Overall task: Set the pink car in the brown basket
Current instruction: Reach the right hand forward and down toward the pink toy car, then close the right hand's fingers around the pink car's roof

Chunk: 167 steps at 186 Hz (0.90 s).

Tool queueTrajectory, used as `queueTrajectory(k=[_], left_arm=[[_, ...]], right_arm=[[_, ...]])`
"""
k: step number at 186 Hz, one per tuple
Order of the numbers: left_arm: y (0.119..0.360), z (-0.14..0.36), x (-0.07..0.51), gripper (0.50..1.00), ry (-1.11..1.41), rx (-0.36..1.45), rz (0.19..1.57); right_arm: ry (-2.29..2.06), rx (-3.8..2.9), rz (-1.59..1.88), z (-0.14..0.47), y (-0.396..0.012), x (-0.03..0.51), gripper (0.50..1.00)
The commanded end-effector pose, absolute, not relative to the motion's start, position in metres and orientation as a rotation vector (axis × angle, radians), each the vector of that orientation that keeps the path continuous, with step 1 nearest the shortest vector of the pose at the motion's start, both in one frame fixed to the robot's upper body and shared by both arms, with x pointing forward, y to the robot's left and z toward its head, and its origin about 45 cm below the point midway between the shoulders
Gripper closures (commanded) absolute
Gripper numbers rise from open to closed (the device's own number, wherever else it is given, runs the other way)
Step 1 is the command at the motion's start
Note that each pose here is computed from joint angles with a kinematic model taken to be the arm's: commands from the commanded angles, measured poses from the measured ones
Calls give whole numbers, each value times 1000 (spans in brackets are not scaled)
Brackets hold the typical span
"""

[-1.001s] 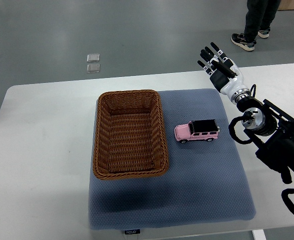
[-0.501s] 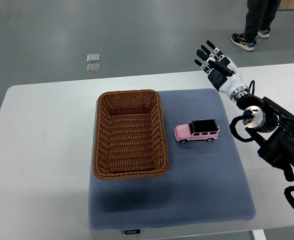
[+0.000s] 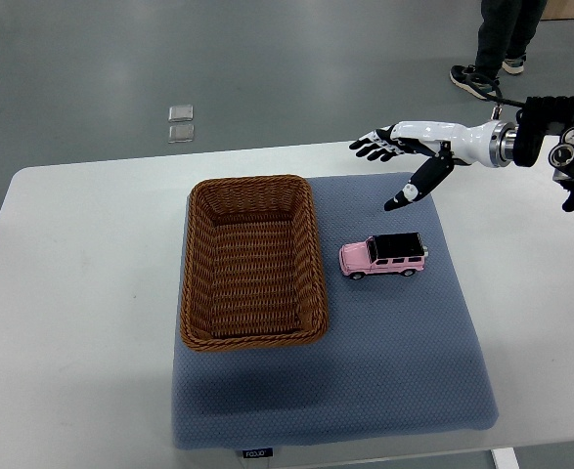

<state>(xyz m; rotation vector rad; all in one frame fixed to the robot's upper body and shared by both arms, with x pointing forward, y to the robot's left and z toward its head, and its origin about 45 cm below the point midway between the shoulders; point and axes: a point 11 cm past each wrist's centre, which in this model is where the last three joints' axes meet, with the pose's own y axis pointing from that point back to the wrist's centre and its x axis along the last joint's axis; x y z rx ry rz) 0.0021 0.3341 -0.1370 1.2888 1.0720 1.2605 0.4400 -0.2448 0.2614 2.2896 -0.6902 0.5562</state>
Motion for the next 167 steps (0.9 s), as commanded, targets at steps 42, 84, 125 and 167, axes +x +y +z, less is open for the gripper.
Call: queueTrajectory(k=[42,84,125,167], left_arm=[[332,-137,7,500,1068,1280,1259],[332,-137,6,500,1069,1281,1258],[332,-137,7,500,1070,1280,1259],[332,-137,6,500,1071,1282,1258]], right_arm=[[-639,2282,471,217,-241,412,589],[-588,2231,469,195,-248,401,589],[-598,2183,497,174,-249,395,589],[-619,2128,530,163,-256,394,636]])
